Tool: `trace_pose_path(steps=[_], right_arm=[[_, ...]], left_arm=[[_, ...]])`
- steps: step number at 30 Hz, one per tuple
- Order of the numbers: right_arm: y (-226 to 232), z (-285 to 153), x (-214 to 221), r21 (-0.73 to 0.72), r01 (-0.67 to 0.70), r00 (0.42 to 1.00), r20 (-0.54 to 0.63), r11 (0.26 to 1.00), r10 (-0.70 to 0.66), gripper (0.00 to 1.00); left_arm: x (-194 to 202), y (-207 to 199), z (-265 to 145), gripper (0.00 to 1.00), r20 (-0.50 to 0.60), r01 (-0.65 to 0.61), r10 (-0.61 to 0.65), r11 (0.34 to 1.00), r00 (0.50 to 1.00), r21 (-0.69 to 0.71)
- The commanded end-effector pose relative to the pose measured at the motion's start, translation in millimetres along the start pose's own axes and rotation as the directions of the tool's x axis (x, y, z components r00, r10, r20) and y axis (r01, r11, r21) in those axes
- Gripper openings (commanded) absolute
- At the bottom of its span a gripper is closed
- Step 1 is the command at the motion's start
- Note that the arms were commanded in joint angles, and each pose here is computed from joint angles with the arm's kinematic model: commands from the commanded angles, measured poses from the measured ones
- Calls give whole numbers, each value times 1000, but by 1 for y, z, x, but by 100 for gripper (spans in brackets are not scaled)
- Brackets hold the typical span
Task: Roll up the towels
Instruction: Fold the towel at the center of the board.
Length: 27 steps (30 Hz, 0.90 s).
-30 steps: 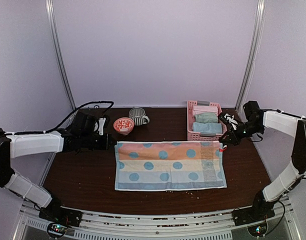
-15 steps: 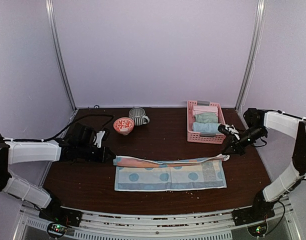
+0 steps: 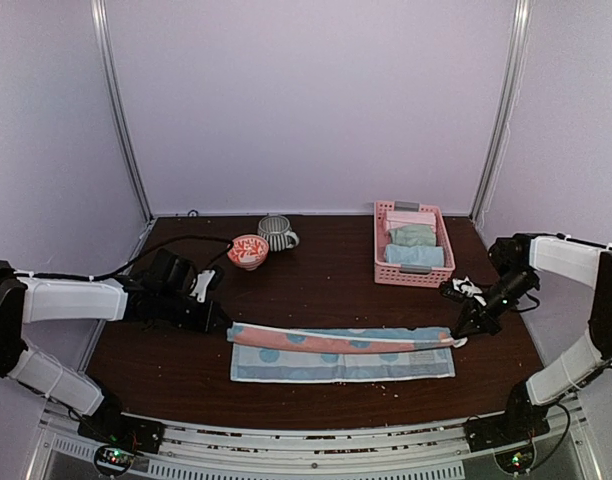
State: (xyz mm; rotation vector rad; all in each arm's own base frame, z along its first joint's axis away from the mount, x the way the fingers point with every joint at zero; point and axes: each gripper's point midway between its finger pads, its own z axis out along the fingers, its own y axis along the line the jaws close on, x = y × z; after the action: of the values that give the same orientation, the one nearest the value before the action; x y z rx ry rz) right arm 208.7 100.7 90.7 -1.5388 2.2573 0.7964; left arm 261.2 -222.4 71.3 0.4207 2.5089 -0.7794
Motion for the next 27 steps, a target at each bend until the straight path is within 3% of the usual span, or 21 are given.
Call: trace_pose_path(steps=[1, 19, 27], right_arm=[[3, 5, 17, -3, 9, 998, -63, 1000, -9, 0], [5, 2, 26, -41, 20, 991, -131, 999, -26, 0], [1, 2, 37, -5, 38, 982, -185, 999, -39, 0]], left_arm=[[5, -16, -4, 0, -14, -36, 37, 996, 999, 81], [8, -60, -30, 0, 26, -109, 106, 972, 994, 208], [38, -69, -19, 0, -70, -99, 119, 965, 990, 243]])
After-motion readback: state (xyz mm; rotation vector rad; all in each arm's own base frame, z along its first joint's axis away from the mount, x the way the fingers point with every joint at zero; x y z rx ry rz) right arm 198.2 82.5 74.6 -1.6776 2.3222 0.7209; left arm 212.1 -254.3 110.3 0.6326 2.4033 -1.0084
